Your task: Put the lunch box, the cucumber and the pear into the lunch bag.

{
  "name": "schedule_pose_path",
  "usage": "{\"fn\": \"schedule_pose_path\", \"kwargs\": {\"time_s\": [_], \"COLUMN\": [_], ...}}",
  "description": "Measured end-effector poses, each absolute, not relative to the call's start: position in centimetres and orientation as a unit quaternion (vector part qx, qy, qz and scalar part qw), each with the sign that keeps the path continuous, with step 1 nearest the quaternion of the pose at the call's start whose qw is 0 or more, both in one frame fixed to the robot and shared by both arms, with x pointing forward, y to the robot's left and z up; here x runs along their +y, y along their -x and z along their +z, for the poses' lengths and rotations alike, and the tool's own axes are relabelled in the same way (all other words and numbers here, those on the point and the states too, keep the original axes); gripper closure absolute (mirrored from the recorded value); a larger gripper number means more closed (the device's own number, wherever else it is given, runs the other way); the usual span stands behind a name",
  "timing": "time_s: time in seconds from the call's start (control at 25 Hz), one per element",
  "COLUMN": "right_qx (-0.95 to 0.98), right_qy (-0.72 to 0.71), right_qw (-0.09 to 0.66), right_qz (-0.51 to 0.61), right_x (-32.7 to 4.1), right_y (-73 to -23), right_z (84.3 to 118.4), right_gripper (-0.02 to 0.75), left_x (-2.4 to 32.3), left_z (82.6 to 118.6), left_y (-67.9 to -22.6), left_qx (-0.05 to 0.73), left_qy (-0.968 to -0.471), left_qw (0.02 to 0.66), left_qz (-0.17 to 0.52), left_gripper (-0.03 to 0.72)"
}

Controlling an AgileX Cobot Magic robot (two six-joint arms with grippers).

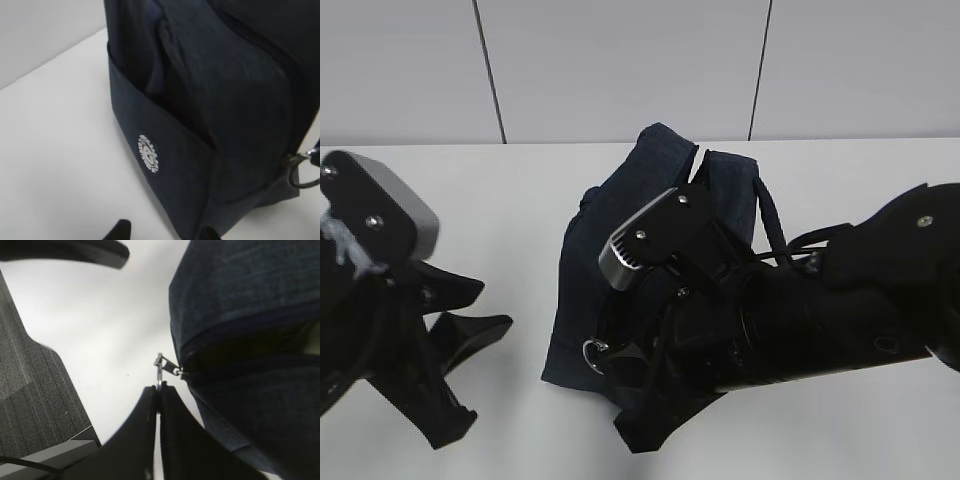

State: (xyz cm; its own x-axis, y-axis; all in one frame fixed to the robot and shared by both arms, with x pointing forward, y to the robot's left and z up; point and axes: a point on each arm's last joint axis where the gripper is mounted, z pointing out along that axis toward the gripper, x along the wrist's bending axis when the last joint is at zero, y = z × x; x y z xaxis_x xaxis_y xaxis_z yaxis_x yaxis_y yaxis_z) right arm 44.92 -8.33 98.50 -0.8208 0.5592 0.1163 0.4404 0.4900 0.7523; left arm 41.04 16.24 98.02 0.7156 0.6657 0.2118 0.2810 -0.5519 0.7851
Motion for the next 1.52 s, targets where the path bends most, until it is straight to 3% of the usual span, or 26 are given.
{"fn": "schedule_pose_path", "kwargs": {"time_s": [0.2,0.36,0.6,0.92,1.2,1.4,1.52], "right_qx": [0.860,0.860,0.860,0.860,0.860,0.860,0.860], "right_qy": [-0.291,-0.291,-0.291,-0.291,-0.291,-0.291,-0.290], "right_qw": [0.072,0.072,0.072,0.072,0.072,0.072,0.071], "right_qz": [0.413,0.413,0.413,0.413,0.413,0.413,0.413], "right_x": [-8.3,-8.3,-8.3,-8.3,-8.3,-8.3,-8.3], "right_y": [-44.9,-44.9,-44.9,-44.9,-44.9,-44.9,-44.9], "right_z": [98.5,98.5,98.5,98.5,98.5,98.5,98.5], "right_gripper": [0.738,0.738,0.738,0.738,0.738,0.738,0.738], "left_x": [15.3,15.2,15.6,16.3,15.0,14.5,14.3], "left_z": [96.4,96.5,96.9,97.7,98.7,99.1,98.8], "left_y": [-41.5,-41.7,-40.9,-38.8,-36.9,-37.1,-36.9], "left_qx": [0.302,0.339,0.344,0.369,0.302,0.308,0.296], "left_qy": [-0.845,-0.824,-0.834,-0.853,-0.888,-0.871,-0.877], "left_qw": [0.374,0.393,0.381,0.348,0.348,0.383,0.377], "left_qz": [0.235,0.227,0.202,0.121,0.009,0.005,-0.037], "left_gripper": [0.434,0.474,0.515,0.519,0.519,0.519,0.519]}}
